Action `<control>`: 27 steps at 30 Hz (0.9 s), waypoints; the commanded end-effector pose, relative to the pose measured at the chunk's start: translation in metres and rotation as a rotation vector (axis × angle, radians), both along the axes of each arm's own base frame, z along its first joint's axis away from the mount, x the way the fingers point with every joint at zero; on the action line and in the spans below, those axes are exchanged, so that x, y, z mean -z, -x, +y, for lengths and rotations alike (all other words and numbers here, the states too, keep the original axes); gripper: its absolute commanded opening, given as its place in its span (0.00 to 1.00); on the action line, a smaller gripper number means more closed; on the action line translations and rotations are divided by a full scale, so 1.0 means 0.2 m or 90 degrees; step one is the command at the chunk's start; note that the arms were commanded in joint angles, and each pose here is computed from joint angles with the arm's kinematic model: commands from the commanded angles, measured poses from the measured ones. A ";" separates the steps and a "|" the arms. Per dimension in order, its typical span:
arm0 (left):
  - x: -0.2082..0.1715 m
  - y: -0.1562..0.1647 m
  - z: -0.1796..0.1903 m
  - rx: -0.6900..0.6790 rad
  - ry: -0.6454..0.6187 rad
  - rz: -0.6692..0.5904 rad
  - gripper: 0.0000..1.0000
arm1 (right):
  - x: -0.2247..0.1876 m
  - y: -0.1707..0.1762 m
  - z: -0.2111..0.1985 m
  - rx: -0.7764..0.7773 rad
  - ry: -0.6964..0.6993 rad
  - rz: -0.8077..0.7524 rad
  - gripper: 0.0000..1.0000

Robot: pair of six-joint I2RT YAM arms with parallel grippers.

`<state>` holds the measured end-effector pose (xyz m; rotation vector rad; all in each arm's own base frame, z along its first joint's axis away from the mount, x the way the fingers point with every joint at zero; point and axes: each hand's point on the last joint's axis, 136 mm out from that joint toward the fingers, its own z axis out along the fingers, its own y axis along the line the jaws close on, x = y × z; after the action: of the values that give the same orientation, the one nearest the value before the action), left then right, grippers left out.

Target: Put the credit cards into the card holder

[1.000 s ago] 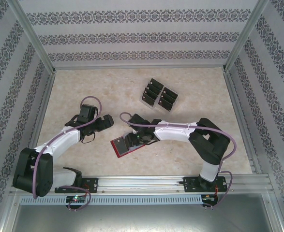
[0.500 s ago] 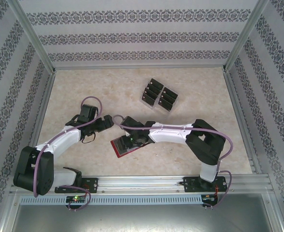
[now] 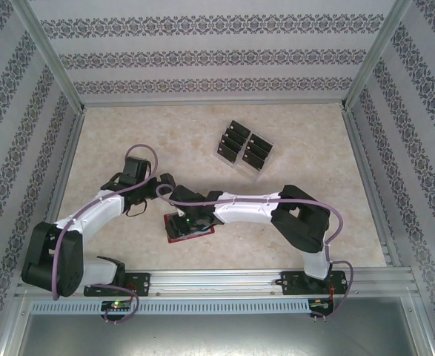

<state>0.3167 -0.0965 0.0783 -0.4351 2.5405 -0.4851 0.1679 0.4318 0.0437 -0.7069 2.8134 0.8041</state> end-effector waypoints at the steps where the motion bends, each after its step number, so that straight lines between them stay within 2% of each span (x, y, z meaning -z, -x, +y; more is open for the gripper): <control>1: -0.05 -0.06 -0.01 0.028 -0.008 -0.017 1.00 | -0.03 0.07 0.08 -0.029 -0.005 0.014 0.55; 10: -0.08 -0.20 0.02 0.056 0.021 -0.006 1.00 | -0.29 0.20 0.22 -0.138 -0.040 -0.046 0.55; 15: -0.10 -0.23 0.01 0.064 0.036 -0.010 1.00 | -0.42 0.09 0.08 -0.086 -0.039 -0.098 0.55; 21: -0.11 -0.21 0.01 0.066 0.039 -0.008 1.00 | -0.29 -0.09 -0.20 0.036 -0.006 -0.076 0.57; 27: -0.09 -0.14 0.00 0.062 0.058 0.001 1.00 | -0.12 -0.14 -0.28 0.040 0.038 -0.064 0.56</control>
<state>0.3569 -0.0979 0.0972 -0.3456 2.5417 -0.6149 0.1960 0.3753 0.0805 -0.6209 2.7602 0.6962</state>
